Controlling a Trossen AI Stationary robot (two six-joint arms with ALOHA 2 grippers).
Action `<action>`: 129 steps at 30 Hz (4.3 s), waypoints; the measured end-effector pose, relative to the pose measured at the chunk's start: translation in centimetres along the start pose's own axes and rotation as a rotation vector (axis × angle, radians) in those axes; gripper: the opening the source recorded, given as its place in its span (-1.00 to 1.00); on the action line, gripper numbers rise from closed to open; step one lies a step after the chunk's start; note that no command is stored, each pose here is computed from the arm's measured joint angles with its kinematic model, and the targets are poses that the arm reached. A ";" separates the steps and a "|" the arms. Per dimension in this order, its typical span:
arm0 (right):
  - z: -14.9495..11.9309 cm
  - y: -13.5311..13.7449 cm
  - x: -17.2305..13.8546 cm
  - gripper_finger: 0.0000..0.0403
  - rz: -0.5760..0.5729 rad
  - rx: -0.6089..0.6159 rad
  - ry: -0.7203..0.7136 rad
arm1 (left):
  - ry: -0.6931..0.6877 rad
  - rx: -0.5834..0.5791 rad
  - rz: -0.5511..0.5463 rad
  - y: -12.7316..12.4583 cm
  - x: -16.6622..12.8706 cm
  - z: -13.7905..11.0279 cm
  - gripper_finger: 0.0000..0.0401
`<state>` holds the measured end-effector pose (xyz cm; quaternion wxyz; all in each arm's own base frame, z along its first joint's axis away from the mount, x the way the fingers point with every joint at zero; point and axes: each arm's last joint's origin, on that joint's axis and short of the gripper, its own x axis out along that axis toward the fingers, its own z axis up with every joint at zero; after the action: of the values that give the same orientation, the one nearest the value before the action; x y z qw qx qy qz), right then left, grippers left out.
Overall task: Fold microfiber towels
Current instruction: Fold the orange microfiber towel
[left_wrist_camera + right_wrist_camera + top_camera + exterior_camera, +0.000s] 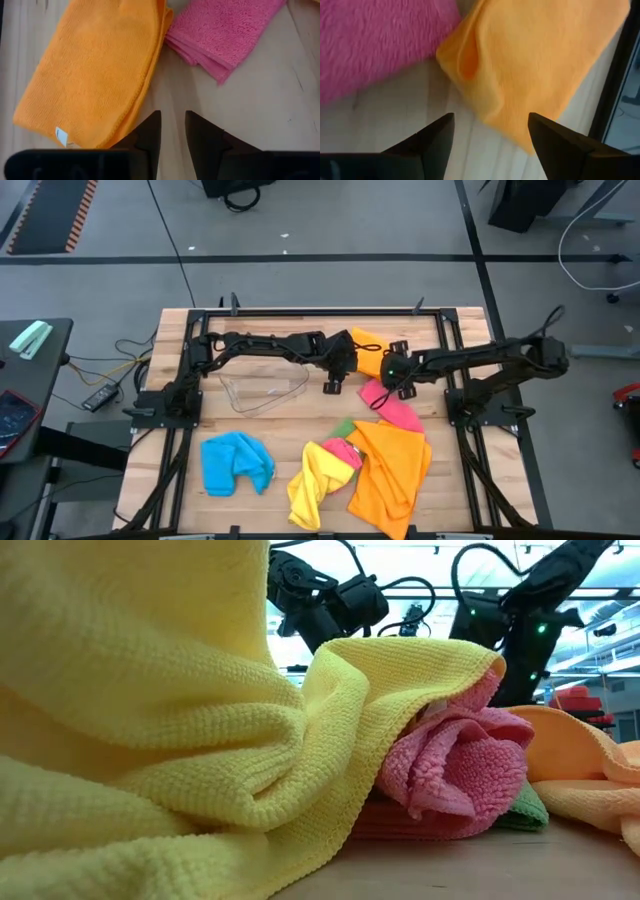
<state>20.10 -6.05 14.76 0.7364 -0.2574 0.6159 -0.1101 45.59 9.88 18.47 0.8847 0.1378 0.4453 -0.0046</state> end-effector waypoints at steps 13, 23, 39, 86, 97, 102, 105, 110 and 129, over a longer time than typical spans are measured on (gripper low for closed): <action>0.7 -0.2 2.5 -0.06 -0.017 -0.060 0.016 | 0.053 0.004 -0.027 -0.5 0.0 -0.4 -0.55; 0.9 0.0 2.6 -0.91 0.075 -0.060 -0.033 | 0.053 0.020 -0.039 -1.3 0.0 -0.1 -0.58; 4.0 1.9 -6.9 -0.96 0.501 0.124 0.066 | -0.141 0.080 -0.103 -4.6 1.5 0.1 -0.78; 3.6 -14.8 -9.1 -0.95 0.778 1.028 -0.261 | -0.264 0.077 -0.106 -8.0 -10.5 -3.3 -0.86; 4.0 -18.4 -6.0 -0.95 0.767 1.043 -0.575 | -0.246 0.054 -0.115 -8.0 -11.1 -3.4 -0.91; 0.5 -16.1 -1.0 -0.95 0.785 1.169 -0.423 | -0.254 0.028 -0.115 -7.9 -11.1 -3.3 -0.91; -2.0 -14.4 1.0 -0.95 0.821 1.250 -0.333 | -0.244 0.025 -0.116 -7.9 -10.4 -3.4 -0.89; -5.1 -13.2 2.1 -0.95 0.806 1.345 -0.267 | -0.260 0.013 -0.099 -7.4 -8.9 -3.5 -0.86; -5.6 -11.6 -1.5 -0.95 0.735 1.117 -0.065 | -0.275 -0.032 0.011 -6.8 -7.5 -3.3 -0.84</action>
<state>16.18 -16.47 21.34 0.7669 0.3858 0.4915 -0.1465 37.55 3.32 20.85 0.9395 0.1242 0.3191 -0.0116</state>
